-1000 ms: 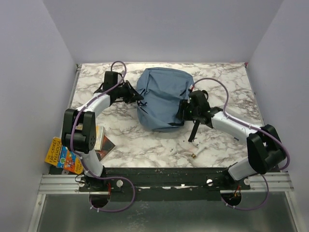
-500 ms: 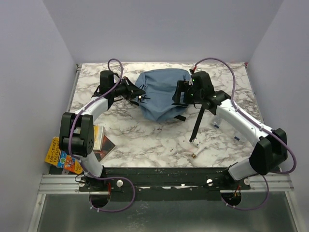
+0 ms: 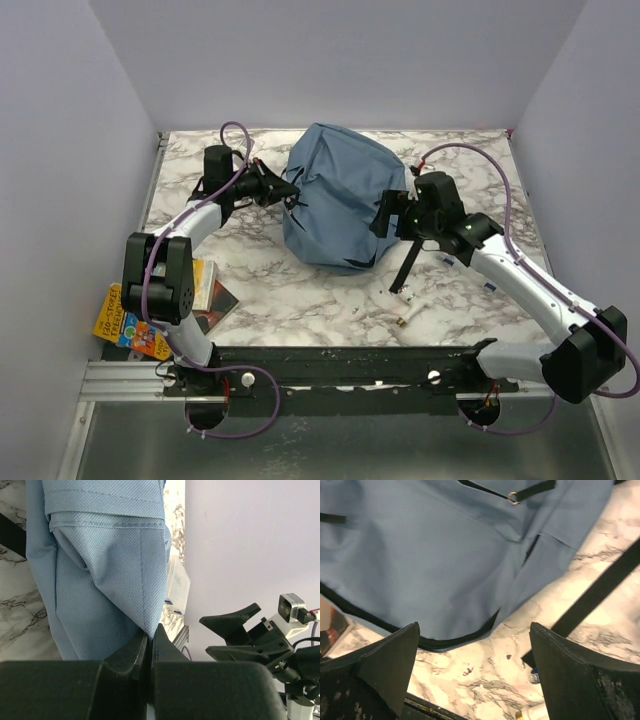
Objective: Pack the student bag
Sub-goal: Adjust the student bag at the center of the board, then unzip the student bag at the center of the board.
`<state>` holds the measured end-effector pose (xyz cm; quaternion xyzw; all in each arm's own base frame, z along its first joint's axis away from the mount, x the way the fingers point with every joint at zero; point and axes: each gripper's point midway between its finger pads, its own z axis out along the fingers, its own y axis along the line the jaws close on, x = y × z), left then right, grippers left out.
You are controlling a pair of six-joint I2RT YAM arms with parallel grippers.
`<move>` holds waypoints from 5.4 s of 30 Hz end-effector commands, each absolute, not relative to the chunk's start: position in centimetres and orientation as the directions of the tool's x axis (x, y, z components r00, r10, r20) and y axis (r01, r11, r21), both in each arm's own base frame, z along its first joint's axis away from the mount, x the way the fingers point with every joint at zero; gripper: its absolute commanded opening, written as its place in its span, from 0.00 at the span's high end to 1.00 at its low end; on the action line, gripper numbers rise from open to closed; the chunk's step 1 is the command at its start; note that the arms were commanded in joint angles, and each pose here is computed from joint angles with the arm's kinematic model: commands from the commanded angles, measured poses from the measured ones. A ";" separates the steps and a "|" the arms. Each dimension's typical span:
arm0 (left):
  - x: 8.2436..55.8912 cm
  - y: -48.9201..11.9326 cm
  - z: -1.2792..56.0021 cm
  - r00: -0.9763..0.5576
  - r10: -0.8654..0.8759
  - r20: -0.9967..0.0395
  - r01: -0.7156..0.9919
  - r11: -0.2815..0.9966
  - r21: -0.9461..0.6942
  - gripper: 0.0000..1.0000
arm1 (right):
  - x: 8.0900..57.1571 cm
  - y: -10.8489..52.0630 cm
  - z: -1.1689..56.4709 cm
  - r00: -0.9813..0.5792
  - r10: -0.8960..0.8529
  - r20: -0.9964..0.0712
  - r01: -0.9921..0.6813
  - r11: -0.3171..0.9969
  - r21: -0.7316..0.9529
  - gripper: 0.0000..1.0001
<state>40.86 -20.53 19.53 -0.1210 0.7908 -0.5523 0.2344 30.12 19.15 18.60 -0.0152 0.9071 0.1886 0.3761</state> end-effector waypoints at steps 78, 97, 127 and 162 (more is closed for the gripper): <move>40.0 -21.9 20.5 -0.912 -0.389 -0.129 0.045 0.218 -0.975 1.00 | 34.1 40.4 19.0 -0.939 0.274 -0.206 -0.162 0.175 0.971 0.77; 42.4 -17.8 17.7 -0.886 -0.464 0.012 -0.109 0.183 -0.977 1.00 | 28.9 34.2 18.3 -0.452 -0.071 -0.889 -0.794 0.485 0.366 0.99; 43.1 -12.8 15.5 -0.823 -0.547 -0.154 -0.187 0.516 -0.836 0.51 | 28.4 21.3 11.0 -0.662 -0.043 -0.748 -0.189 0.976 0.111 1.00; 32.5 -22.3 10.3 -0.821 -0.566 0.074 -0.377 0.440 -0.816 0.54 | 28.1 27.6 7.3 -0.857 0.492 0.153 0.345 0.328 0.879 0.41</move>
